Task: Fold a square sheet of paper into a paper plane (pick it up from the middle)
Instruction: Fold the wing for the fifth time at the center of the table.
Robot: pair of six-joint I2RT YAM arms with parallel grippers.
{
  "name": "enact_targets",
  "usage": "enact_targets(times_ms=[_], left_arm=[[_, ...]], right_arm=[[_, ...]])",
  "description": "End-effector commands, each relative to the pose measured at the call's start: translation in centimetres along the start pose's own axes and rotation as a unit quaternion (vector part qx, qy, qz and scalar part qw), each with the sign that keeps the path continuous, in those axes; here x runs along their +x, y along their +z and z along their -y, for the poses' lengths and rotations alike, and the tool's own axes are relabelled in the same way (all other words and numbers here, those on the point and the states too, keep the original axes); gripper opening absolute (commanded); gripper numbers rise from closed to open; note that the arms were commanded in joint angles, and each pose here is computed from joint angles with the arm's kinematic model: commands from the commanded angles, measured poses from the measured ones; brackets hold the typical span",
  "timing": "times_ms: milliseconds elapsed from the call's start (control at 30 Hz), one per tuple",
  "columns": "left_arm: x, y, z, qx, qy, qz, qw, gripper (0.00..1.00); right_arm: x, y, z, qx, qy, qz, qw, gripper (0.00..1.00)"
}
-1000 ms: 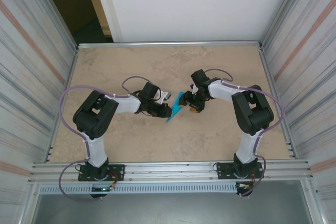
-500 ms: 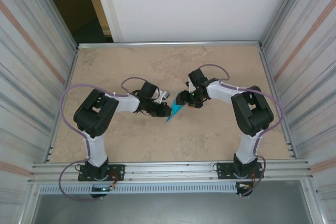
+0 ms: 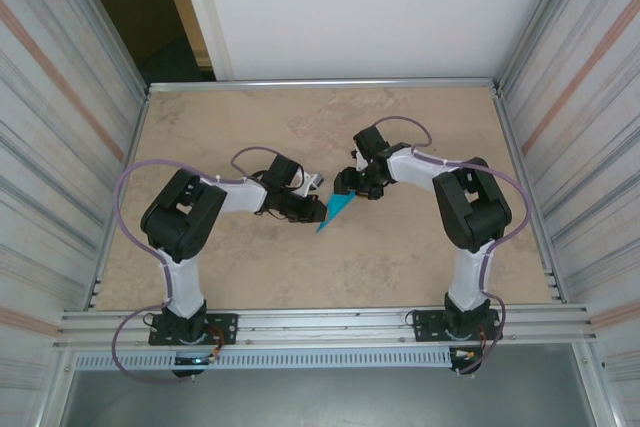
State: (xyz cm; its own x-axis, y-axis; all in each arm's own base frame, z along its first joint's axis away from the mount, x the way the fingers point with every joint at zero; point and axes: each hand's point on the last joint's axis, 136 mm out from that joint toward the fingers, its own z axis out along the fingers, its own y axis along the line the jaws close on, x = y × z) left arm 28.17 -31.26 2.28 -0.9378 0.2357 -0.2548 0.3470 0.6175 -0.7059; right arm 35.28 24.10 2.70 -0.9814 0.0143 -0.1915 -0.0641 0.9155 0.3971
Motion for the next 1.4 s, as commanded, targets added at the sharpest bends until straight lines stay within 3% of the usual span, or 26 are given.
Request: enact_targets(times_ms=[0,400,633,1067,1367], left_arm=[[1.3,0.6,-1.1,-0.019,-0.024,-0.025,0.999,0.16],[-2.3,-3.4,3.1,-0.017,0.01,0.054,0.998,0.35],[-0.7,-2.2,2.3,-0.043,0.005,0.035,0.998,0.42],[0.8,-0.8,0.5,-0.078,0.001,0.006,0.997,0.41],[0.2,-1.7,1.6,-0.068,0.007,0.023,0.997,0.36]], right_arm=[[1.4,1.5,2.2,0.044,0.023,-0.03,0.998,0.64],[2.8,3.0,3.8,0.079,0.041,-0.058,0.994,0.63],[3.2,3.4,3.9,0.084,0.046,-0.066,0.993,0.63],[3.9,4.0,4.4,0.091,0.056,-0.079,0.991,0.62],[4.1,4.1,4.5,0.094,0.057,-0.082,0.991,0.62]])
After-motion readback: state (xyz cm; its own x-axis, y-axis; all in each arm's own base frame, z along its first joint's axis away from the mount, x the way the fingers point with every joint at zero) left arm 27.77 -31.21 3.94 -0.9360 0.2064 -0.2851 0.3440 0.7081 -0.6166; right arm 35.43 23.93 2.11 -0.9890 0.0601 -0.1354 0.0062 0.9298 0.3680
